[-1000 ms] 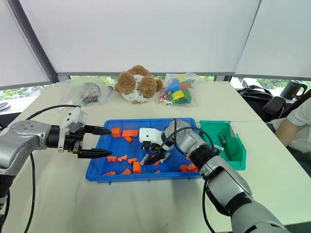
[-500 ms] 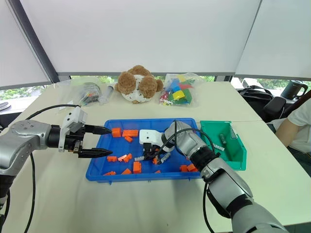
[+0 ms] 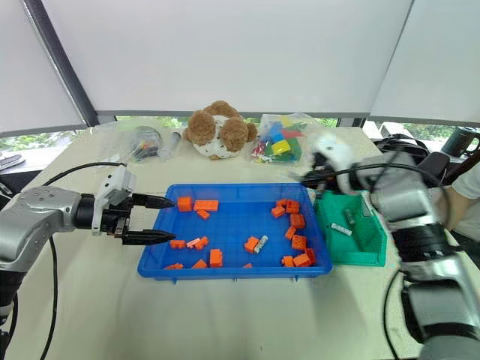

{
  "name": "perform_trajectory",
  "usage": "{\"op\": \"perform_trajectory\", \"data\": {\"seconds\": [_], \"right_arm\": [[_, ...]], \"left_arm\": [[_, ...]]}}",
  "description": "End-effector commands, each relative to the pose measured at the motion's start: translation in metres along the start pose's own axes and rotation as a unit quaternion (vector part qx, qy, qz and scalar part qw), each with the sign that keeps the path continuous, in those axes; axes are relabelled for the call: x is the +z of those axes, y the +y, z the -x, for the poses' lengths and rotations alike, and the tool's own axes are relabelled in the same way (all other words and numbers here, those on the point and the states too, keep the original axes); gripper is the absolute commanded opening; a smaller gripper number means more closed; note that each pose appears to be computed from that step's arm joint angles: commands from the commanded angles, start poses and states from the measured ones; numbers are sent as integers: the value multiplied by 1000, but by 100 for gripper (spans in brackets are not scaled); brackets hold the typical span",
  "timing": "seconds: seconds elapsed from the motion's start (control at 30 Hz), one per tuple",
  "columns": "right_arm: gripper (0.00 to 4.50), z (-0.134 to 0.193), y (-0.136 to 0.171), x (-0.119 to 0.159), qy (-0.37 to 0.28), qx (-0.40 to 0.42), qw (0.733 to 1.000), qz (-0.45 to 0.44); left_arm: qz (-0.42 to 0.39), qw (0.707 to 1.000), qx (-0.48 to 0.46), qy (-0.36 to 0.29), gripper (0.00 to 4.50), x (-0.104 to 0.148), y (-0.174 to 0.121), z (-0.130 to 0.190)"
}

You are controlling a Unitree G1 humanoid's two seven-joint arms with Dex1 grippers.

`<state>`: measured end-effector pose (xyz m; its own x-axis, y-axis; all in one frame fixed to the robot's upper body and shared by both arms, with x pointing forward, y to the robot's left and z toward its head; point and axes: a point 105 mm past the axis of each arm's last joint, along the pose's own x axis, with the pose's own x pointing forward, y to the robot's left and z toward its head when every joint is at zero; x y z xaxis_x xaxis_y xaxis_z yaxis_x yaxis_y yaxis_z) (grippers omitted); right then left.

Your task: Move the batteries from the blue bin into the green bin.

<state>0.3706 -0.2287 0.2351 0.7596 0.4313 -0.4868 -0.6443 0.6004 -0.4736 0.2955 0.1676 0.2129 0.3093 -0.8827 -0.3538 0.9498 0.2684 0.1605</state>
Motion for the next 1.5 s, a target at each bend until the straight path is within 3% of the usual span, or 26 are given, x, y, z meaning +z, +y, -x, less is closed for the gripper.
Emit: {"op": "perform_trajectory", "data": {"seconds": [0.03,0.2,0.37,0.43,0.5,0.67,0.83,1.1,1.5], "right_arm": [[3,27,-17,-25,42,-50,998,1],[3,33,-8,-55,71,-31,997,-19],[252,33,-4,-61,72,-22,997,-28],[364,36,-4,-55,65,-18,997,-20],[444,39,-7,-42,48,-21,999,-3],[444,32,24,20,-65,77,994,35],[444,0,70,40,-87,186,974,96],[444,-50,107,15,-29,291,937,189],[444,-94,124,8,-12,337,914,227]], "left_arm": [[-17,1000,-11,-19,450,11,-1,-1],[-13,999,-27,-33,450,15,0,-4],[-10,998,-37,-48,450,20,0,-5],[-10,998,-37,-47,450,21,0,-4],[-11,998,-37,-45,450,20,0,-4],[-11,998,-37,-42,450,19,0,-4],[-14,998,-37,-42,450,21,2,-6],[-21,999,-30,-39,450,23,2,-5],[-19,999,-9,-37,450,22,-2,2]]}}
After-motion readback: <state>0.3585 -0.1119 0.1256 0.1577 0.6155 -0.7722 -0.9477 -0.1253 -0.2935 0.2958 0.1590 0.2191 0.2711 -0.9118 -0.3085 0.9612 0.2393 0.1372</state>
